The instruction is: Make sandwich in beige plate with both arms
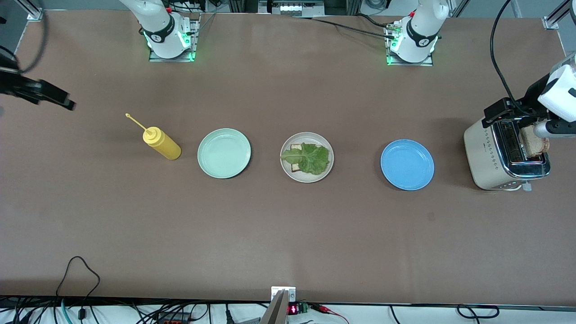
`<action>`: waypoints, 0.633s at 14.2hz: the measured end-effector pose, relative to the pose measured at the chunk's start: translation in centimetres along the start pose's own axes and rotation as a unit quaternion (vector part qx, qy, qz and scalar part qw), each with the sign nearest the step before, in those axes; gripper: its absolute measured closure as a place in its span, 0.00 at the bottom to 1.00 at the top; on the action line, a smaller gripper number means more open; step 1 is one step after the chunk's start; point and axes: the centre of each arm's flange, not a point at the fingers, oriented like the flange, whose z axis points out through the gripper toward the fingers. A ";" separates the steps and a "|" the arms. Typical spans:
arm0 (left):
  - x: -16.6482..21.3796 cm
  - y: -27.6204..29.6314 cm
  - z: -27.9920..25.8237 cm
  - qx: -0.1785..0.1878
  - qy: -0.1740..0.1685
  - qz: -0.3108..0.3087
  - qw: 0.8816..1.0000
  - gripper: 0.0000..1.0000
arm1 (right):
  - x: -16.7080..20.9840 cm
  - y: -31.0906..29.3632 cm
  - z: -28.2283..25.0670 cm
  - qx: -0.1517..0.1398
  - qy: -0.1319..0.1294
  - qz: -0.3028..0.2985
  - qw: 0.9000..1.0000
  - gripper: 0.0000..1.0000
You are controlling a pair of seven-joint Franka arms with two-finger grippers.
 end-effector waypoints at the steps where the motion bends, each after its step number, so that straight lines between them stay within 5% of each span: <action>1: 0.0 0.0 0.0 0.000 0.000 0.000 1.000 0.00 | 0.2 1.2 -1.1 0.000 -0.004 0.006 1.000 0.00; 9: 0.0 0.1 0.0 0.000 0.000 0.001 1.000 0.00 | 2.3 -0.3 2.2 -0.014 -0.062 -0.002 0.998 0.00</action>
